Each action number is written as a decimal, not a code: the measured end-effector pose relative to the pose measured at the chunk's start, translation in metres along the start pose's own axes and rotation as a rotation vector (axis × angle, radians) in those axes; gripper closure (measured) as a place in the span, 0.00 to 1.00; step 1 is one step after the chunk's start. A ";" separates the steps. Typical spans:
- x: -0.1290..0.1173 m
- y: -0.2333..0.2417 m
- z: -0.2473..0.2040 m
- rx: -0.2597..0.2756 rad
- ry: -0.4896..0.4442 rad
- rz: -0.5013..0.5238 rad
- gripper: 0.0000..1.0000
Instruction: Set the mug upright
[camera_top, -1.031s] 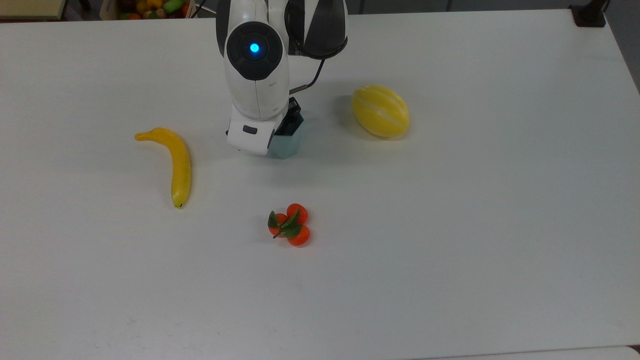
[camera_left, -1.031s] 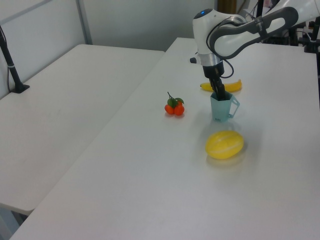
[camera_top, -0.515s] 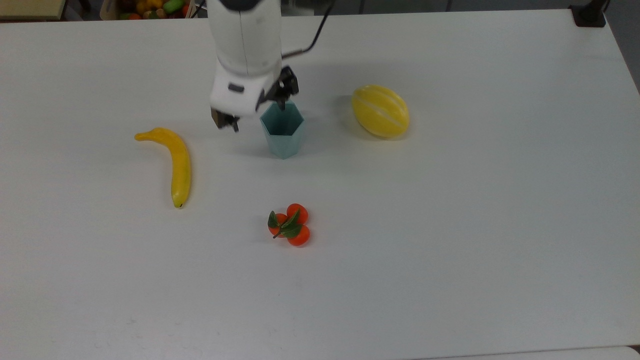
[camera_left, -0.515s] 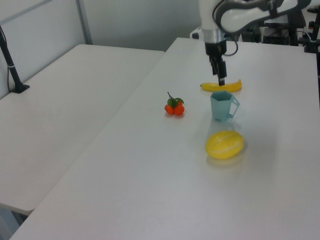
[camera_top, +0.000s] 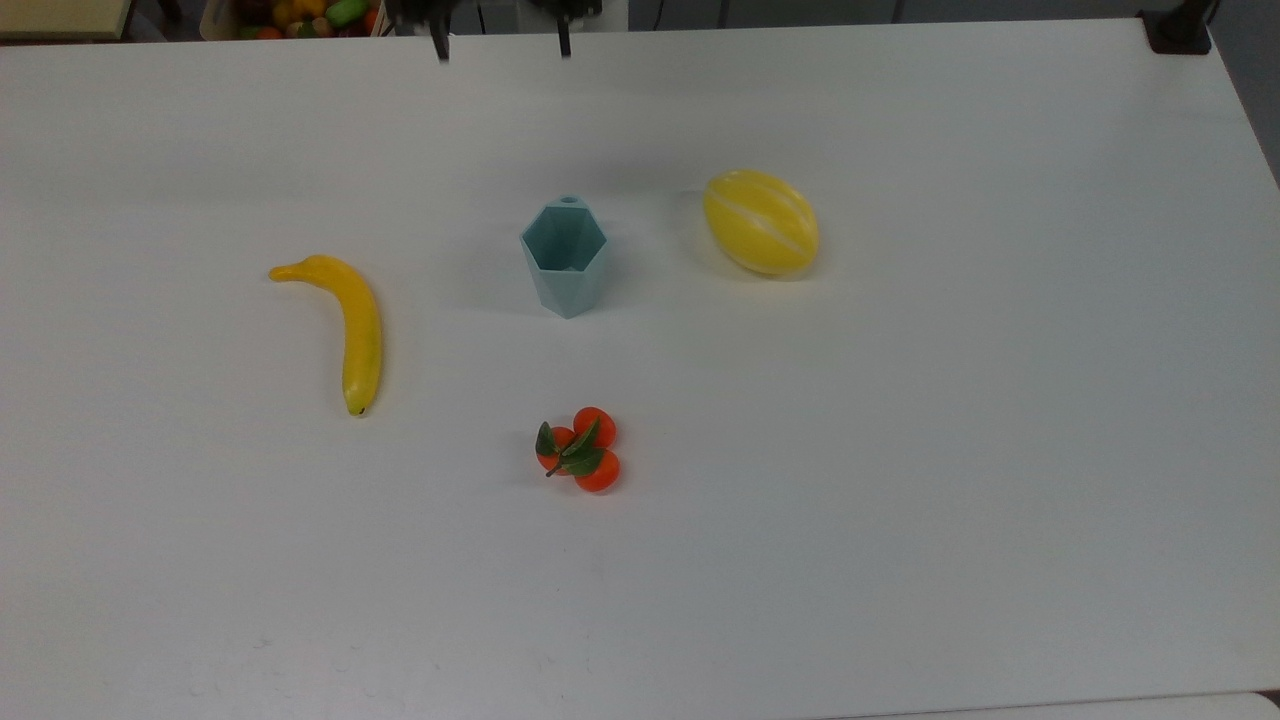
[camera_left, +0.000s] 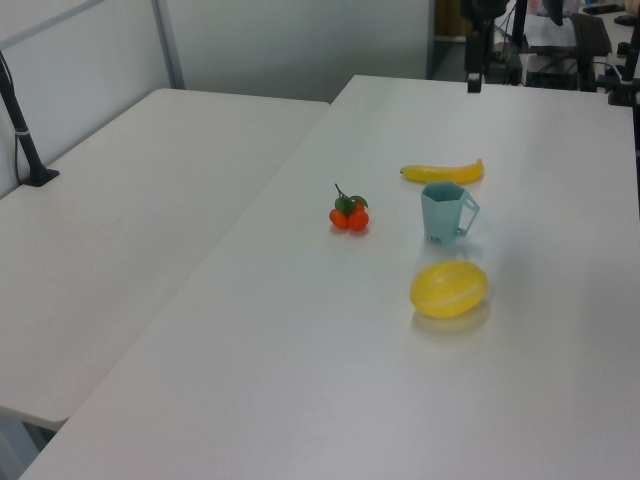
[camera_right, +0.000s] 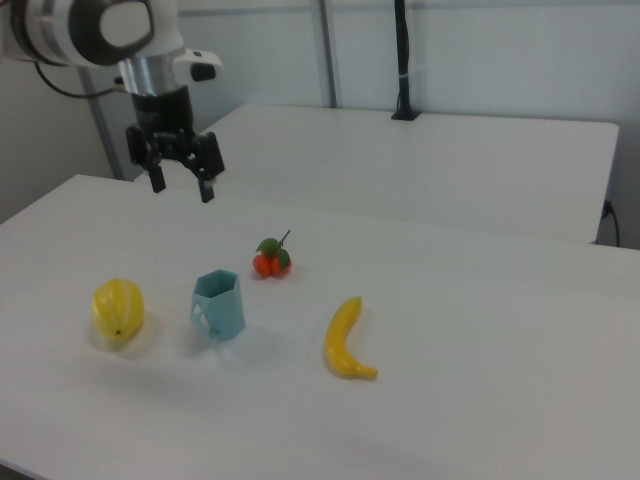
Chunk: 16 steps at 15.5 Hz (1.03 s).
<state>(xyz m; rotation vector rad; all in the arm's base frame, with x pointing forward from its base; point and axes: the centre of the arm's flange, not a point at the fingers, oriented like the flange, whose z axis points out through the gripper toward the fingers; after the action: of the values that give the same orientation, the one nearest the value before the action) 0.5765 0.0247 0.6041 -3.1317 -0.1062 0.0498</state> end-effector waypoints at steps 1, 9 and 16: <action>-0.008 -0.002 -0.010 0.002 0.003 0.062 0.00; -0.025 -0.013 -0.030 0.032 0.025 0.184 0.00; -0.033 0.000 -0.038 0.054 0.076 0.137 0.00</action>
<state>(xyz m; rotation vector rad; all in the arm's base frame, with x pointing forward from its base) 0.5453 0.0219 0.6431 -3.0767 0.1078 -0.0642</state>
